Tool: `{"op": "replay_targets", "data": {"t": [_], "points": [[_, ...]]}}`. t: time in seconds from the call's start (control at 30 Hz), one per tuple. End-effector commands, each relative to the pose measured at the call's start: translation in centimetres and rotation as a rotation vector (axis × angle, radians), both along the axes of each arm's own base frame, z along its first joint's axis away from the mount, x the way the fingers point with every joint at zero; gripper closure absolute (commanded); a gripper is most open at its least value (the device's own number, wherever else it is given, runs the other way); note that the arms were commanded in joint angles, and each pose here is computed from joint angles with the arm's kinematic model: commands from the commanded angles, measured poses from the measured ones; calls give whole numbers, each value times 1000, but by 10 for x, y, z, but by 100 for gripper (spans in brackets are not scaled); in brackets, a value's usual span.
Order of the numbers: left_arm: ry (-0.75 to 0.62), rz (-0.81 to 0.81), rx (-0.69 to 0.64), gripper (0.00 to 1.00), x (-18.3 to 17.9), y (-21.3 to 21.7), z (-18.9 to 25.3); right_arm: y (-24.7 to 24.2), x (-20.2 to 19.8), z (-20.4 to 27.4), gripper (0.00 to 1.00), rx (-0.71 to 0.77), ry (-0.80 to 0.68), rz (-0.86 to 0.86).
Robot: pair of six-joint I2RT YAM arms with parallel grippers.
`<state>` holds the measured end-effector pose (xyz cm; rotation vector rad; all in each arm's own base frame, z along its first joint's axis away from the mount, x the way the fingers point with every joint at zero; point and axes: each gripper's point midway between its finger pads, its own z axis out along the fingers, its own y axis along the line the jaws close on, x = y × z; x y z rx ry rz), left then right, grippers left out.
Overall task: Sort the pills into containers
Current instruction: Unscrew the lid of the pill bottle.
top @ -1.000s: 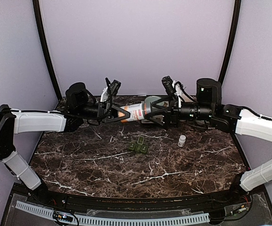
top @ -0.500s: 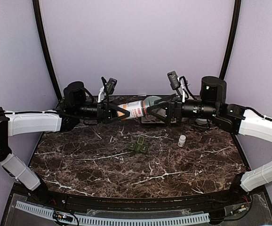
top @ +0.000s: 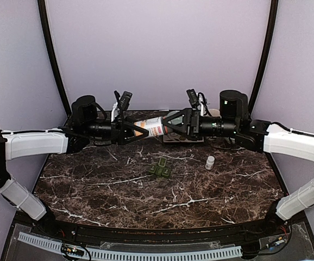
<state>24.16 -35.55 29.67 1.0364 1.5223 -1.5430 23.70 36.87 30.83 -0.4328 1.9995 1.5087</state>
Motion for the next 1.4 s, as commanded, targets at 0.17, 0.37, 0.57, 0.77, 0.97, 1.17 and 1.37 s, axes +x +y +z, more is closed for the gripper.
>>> {"op": "replay_targets", "data": {"t": [0.17, 0.37, 0.57, 0.77, 0.97, 1.17, 1.37], "points": [[-80, 5, -11, 95, -9, 2, 11, 10, 0, 31, 43, 93, 22, 46], [-72, 12, -24, 95, -7, 2, 16, 15, -5, 21, 77, 57, 12, 102], [-22, -7, -50, 95, -7, 0, 25, 6, -16, 20, 84, -32, -246, 153], [81, -102, -105, 95, -9, 1, 36, -18, -30, 18, 85, -103, -575, 140], [148, -192, -117, 95, -15, -2, 40, -31, -21, 7, 82, -219, -741, 42], [158, -201, -101, 95, -15, -3, 35, -29, -17, 3, 57, -240, -744, 30], [138, -181, -79, 95, -14, -3, 27, -28, -15, 16, 16, -199, -718, 0]]}}
